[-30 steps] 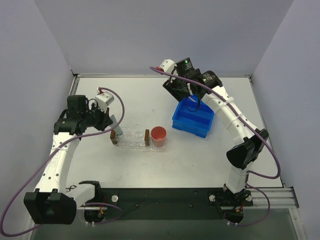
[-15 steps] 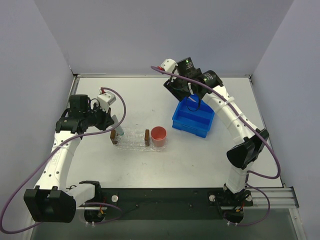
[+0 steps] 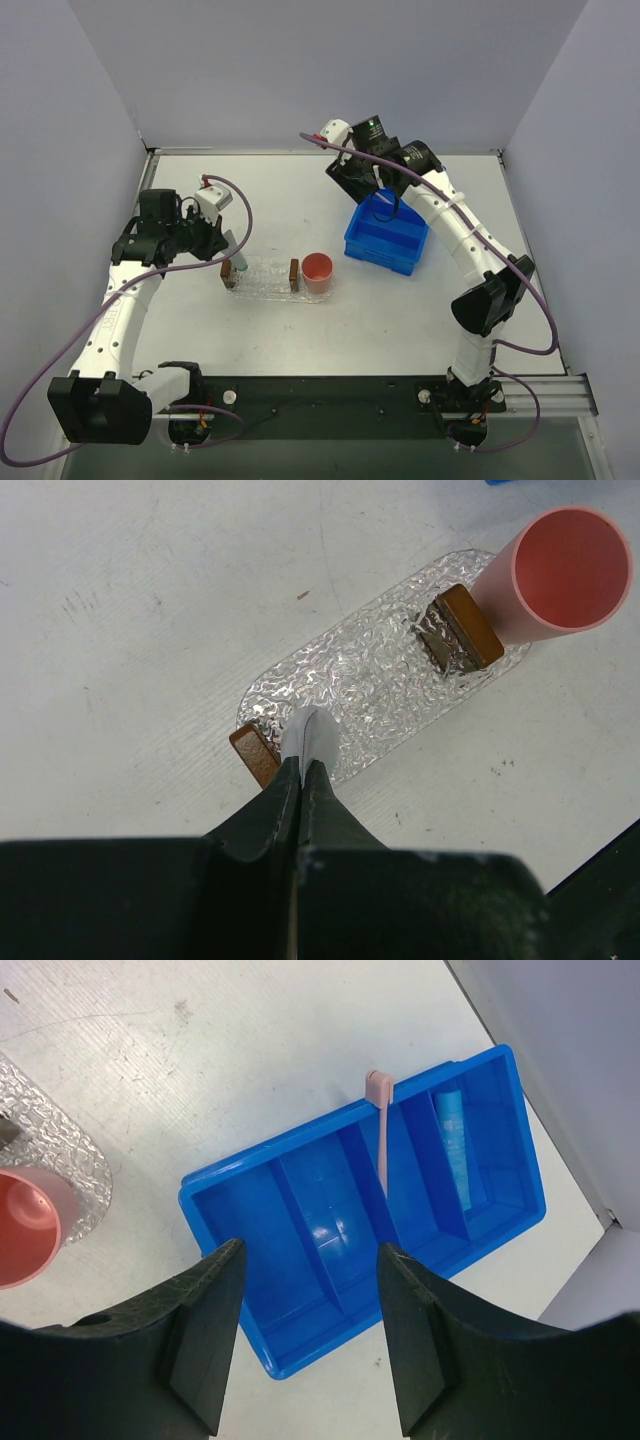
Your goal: Prepare toiletry sets of a toothbrush and toothpaste on the tray
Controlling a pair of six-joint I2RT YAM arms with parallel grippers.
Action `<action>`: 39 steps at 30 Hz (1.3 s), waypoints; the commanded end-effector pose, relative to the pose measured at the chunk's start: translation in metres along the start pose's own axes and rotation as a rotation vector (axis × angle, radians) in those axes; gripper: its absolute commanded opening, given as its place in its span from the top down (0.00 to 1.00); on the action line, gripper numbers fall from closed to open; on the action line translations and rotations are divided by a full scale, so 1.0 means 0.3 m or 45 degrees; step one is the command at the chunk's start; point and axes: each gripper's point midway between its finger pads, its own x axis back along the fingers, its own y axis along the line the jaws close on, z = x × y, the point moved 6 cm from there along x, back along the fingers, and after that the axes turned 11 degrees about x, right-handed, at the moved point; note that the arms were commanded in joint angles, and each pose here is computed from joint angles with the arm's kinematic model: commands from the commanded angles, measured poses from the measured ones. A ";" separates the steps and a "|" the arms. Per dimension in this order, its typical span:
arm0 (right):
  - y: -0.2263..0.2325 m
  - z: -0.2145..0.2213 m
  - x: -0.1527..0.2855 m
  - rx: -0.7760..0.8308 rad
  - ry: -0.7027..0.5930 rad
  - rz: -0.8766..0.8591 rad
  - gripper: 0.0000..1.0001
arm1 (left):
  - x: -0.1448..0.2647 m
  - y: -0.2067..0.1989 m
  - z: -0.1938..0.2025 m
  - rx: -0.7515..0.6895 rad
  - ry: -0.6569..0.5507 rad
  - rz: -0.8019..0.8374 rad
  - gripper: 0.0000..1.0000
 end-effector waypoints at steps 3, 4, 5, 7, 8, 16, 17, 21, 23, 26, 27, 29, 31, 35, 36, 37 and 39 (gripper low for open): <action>-0.006 -0.009 -0.003 -0.031 -0.009 0.000 0.50 | 0.017 -0.007 -0.052 -0.068 -0.084 0.004 1.00; -0.005 -0.010 -0.003 -0.029 -0.010 -0.001 0.50 | 0.020 -0.009 -0.051 -0.071 -0.086 0.003 1.00; -0.005 -0.010 -0.002 -0.029 -0.010 -0.001 0.50 | 0.022 -0.008 -0.051 -0.072 -0.086 0.002 1.00; -0.003 -0.008 -0.007 -0.028 -0.005 -0.004 0.50 | 0.025 -0.013 -0.045 -0.073 -0.083 0.006 1.00; -0.004 -0.009 -0.005 -0.029 -0.007 -0.003 0.50 | 0.024 -0.013 -0.043 -0.073 -0.081 0.006 1.00; 0.009 -0.012 -0.007 -0.020 -0.006 -0.017 0.50 | 0.036 -0.012 -0.042 -0.072 -0.088 -0.009 1.00; 0.009 -0.012 -0.010 -0.020 -0.004 -0.013 0.50 | 0.036 -0.013 -0.042 -0.072 -0.087 -0.008 1.00; 0.012 -0.014 -0.009 -0.017 -0.006 -0.015 0.50 | 0.038 -0.015 -0.038 -0.074 -0.084 -0.005 1.00; 0.011 -0.014 -0.005 -0.018 -0.007 -0.014 0.50 | 0.037 -0.016 -0.033 -0.072 -0.081 -0.003 1.00; 0.012 -0.012 -0.006 -0.016 -0.005 -0.014 0.50 | 0.034 -0.014 -0.028 -0.074 -0.071 -0.001 1.00; 0.011 -0.009 -0.006 -0.017 -0.002 -0.014 0.50 | 0.034 -0.013 -0.023 -0.072 -0.066 -0.004 1.00; 0.013 -0.009 -0.004 -0.015 -0.002 -0.013 0.50 | 0.033 -0.014 -0.021 -0.077 -0.061 0.000 1.00; 0.015 -0.006 -0.006 -0.012 0.003 -0.016 0.50 | 0.032 -0.013 -0.017 -0.072 -0.048 0.001 1.00; 0.016 -0.005 -0.006 -0.014 0.003 -0.016 0.50 | 0.026 -0.010 -0.006 -0.072 -0.032 0.004 1.00; 0.015 -0.006 -0.005 -0.013 0.001 -0.015 0.50 | 0.026 -0.010 -0.006 -0.072 -0.036 0.003 1.00; 0.016 -0.008 -0.005 -0.011 0.000 -0.016 0.50 | 0.024 -0.012 -0.008 -0.073 -0.039 0.008 1.00; 0.014 -0.008 -0.004 -0.013 -0.001 -0.016 0.50 | 0.023 -0.012 -0.006 -0.070 -0.041 0.008 1.00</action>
